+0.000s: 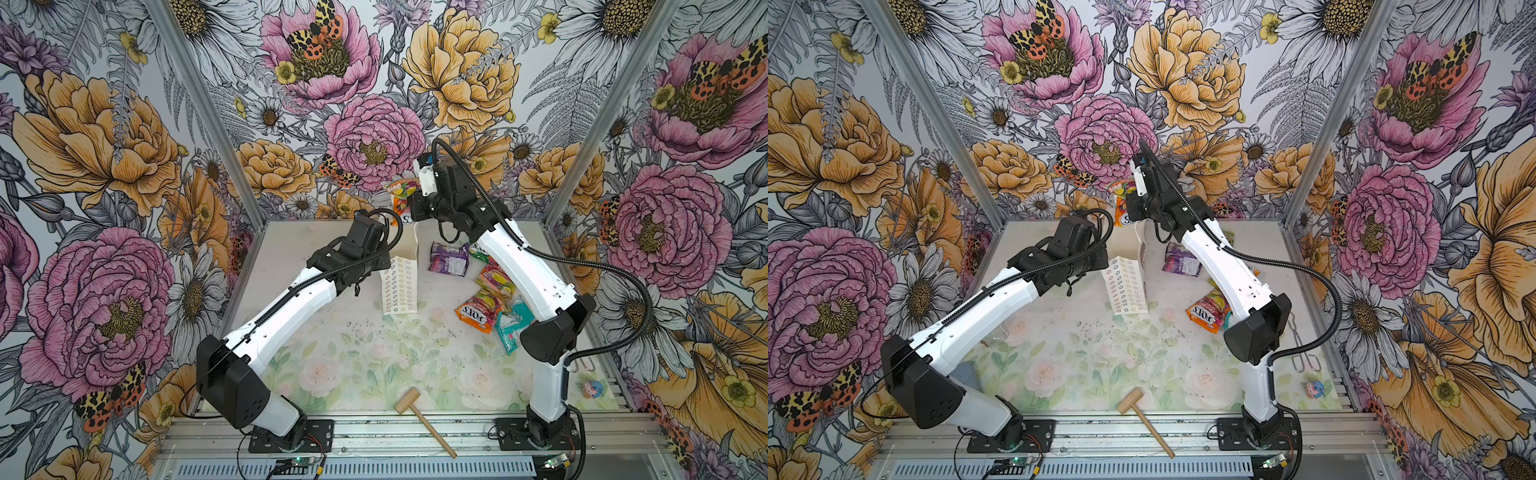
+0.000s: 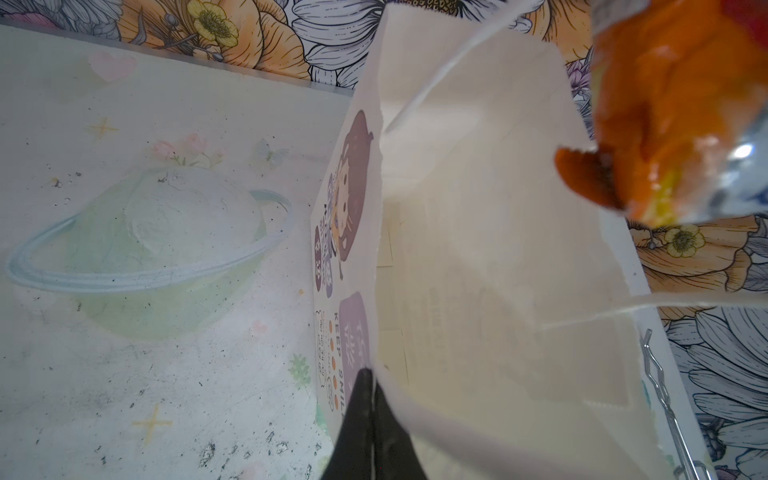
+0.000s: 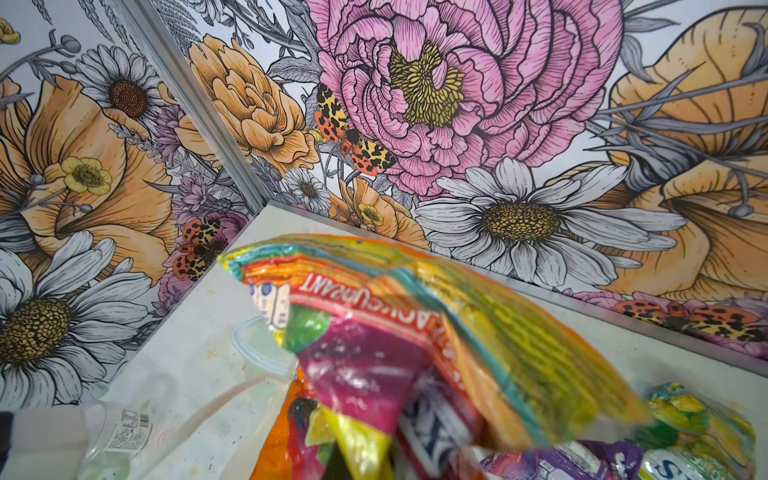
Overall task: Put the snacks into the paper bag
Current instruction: 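Move the packet over the bag opening held by the left gripper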
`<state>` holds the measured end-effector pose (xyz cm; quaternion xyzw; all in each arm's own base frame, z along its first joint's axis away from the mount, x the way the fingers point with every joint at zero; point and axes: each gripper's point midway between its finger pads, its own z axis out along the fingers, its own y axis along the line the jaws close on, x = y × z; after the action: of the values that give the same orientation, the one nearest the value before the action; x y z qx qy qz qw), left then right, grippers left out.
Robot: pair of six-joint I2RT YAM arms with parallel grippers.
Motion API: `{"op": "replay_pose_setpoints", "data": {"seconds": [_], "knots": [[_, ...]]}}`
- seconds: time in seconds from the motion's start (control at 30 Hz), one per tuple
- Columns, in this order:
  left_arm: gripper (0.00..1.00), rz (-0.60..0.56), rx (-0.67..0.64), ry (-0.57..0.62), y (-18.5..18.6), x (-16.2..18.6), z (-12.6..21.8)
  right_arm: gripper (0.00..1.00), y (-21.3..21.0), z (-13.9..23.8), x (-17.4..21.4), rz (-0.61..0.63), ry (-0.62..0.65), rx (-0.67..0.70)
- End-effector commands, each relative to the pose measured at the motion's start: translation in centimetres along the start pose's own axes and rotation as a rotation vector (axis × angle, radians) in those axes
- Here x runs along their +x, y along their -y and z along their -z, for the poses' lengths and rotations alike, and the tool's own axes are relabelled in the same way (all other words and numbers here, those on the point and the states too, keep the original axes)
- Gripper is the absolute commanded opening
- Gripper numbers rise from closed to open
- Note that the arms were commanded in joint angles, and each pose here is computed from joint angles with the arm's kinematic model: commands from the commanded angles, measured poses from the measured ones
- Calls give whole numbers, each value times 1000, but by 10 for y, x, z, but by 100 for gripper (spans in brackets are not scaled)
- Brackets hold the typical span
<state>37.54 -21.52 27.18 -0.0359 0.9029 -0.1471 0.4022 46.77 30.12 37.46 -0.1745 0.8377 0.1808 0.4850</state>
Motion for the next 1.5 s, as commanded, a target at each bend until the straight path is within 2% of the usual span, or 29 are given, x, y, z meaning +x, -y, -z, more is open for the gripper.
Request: {"op": "replay_pose_setpoints", "data": {"seconds": [0.0,0.2,0.33,0.7,1.07,1.47], "knots": [[4,16,24,44,7,-10,7,0,1,35,-38,58,125,44],[4,17,22,42,6,-9,6,0,6,48,-60,102,189,87],[4,18,20,43,5,-9,6,0,8,53,-68,66,213,108],[4,36,8,50,3,-10,6,0,1,40,-39,55,134,230],[2,35,2,49,4,-8,5,0,4,33,-22,47,91,272],[2,37,-6,49,5,-7,3,0,-4,18,8,73,10,260]]}}
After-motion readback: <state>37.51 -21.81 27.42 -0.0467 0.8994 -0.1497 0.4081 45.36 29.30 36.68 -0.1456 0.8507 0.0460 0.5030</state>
